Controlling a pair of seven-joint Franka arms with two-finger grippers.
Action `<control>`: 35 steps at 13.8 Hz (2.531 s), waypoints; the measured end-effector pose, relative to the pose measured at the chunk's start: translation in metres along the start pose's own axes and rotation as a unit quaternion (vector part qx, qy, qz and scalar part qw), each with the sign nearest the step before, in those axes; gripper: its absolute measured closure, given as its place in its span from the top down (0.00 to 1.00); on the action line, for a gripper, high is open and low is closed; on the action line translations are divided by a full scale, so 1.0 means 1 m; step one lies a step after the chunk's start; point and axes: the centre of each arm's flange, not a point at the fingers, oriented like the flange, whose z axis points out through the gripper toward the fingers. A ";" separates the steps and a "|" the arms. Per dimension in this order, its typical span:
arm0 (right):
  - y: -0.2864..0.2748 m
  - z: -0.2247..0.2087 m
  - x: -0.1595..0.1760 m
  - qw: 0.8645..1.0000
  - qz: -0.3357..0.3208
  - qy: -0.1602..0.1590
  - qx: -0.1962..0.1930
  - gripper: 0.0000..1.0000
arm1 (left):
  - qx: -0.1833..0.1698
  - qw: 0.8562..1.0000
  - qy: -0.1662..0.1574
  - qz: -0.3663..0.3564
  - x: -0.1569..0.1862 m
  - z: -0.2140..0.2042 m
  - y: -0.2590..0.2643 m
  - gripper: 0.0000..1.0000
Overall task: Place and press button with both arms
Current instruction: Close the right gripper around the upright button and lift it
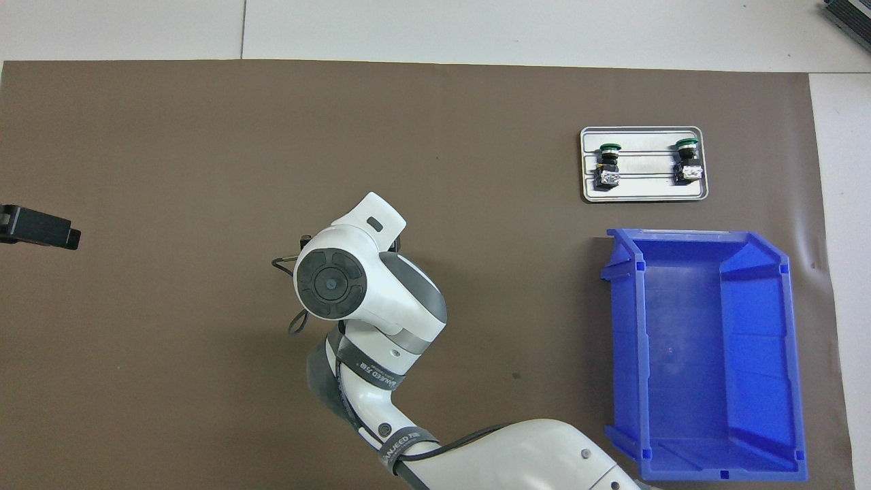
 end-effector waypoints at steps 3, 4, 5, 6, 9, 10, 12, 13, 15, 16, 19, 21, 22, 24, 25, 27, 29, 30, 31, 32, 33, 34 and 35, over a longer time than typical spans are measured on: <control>0.000 0.004 -0.003 1.000 -0.002 -0.004 -0.003 0.92 | 0.000 1.000 0.000 -0.001 0.000 0.000 -0.001 1.00; 0.000 0.006 -0.005 1.000 -0.002 -0.006 -0.005 0.91 | 0.000 1.000 0.000 -0.001 0.000 0.000 -0.001 1.00; 0.000 0.008 -0.007 1.000 -0.003 -0.007 -0.006 0.89 | 0.000 1.000 0.000 -0.001 0.000 0.000 -0.001 1.00; 0.001 0.009 -0.008 1.000 -0.004 -0.009 -0.007 0.89 | 0.000 1.000 0.000 -0.001 0.000 0.000 -0.001 1.00; 0.002 0.013 -0.011 1.000 -0.004 -0.012 -0.010 0.85 | 0.000 1.000 0.000 -0.001 0.000 0.000 -0.001 1.00; 0.002 0.013 -0.011 1.000 -0.004 -0.012 -0.010 0.85 | 0.000 1.000 0.000 -0.001 0.000 0.000 -0.001 1.00; 0.002 0.013 -0.011 1.000 -0.005 -0.012 -0.010 0.81 | 0.000 1.000 0.000 -0.001 0.000 0.000 -0.001 1.00; 0.002 0.013 -0.011 1.000 -0.005 -0.012 -0.010 0.81 | 0.000 1.000 0.000 -0.001 0.000 0.000 -0.001 1.00; 0.000 0.014 -0.014 1.000 -0.007 -0.014 -0.010 0.81 | 0.000 1.000 0.000 -0.001 0.000 0.000 -0.001 1.00; 0.000 0.015 -0.016 1.000 -0.008 -0.015 -0.011 0.81 | 0.000 1.000 0.000 -0.001 0.000 0.000 -0.001 1.00; -0.001 0.021 -0.023 1.000 -0.012 -0.021 -0.016 0.81 | 0.000 1.000 0.000 -0.001 0.000 0.000 -0.001 1.00; 0.000 0.022 -0.023 1.000 -0.011 -0.021 -0.016 0.81 | 0.000 1.000 0.000 -0.001 0.000 0.000 -0.001 1.00; 0.000 0.022 -0.023 1.000 -0.011 -0.020 -0.016 0.81 | 0.000 1.000 0.000 -0.002 0.000 0.000 -0.002 1.00; -0.001 0.021 -0.022 1.000 -0.011 -0.017 -0.012 0.81 | 0.000 1.000 0.000 -0.002 0.000 0.000 -0.002 1.00; -0.001 0.021 -0.022 1.000 -0.011 -0.016 -0.011 0.81 | 0.000 1.000 0.000 -0.001 0.000 0.000 -0.002 1.00; -0.001 0.020 -0.022 1.000 -0.011 -0.016 -0.010 0.72 | 0.000 1.000 0.000 -0.001 0.000 0.000 -0.001 1.00; -0.001 0.020 -0.022 1.000 -0.011 -0.016 -0.010 0.63 | 0.000 1.000 0.000 -0.001 0.000 0.000 -0.001 1.00; -0.001 0.020 -0.022 1.000 -0.012 -0.016 -0.010 0.56 | 0.000 1.000 0.000 -0.001 0.000 0.000 -0.001 1.00; -0.001 0.020 -0.021 1.000 -0.012 -0.015 -0.010 0.45 | 0.000 1.000 0.000 -0.001 0.000 0.000 -0.001 1.00; -0.001 0.019 -0.021 1.000 -0.012 -0.014 -0.010 0.37 | 0.000 1.000 0.000 -0.001 0.000 0.000 -0.001 1.00; -0.001 0.020 -0.021 1.000 -0.012 -0.014 -0.010 0.37 | 0.000 1.000 0.000 -0.001 0.000 0.000 -0.001 1.00; 0.000 0.020 -0.020 1.000 -0.011 -0.014 -0.010 0.37 | 0.000 1.000 0.000 -0.001 0.000 0.000 -0.001 1.00; 0.000 0.019 -0.019 1.000 -0.011 -0.013 -0.011 0.37 | 0.000 1.000 0.000 -0.001 0.000 0.000 -0.001 1.00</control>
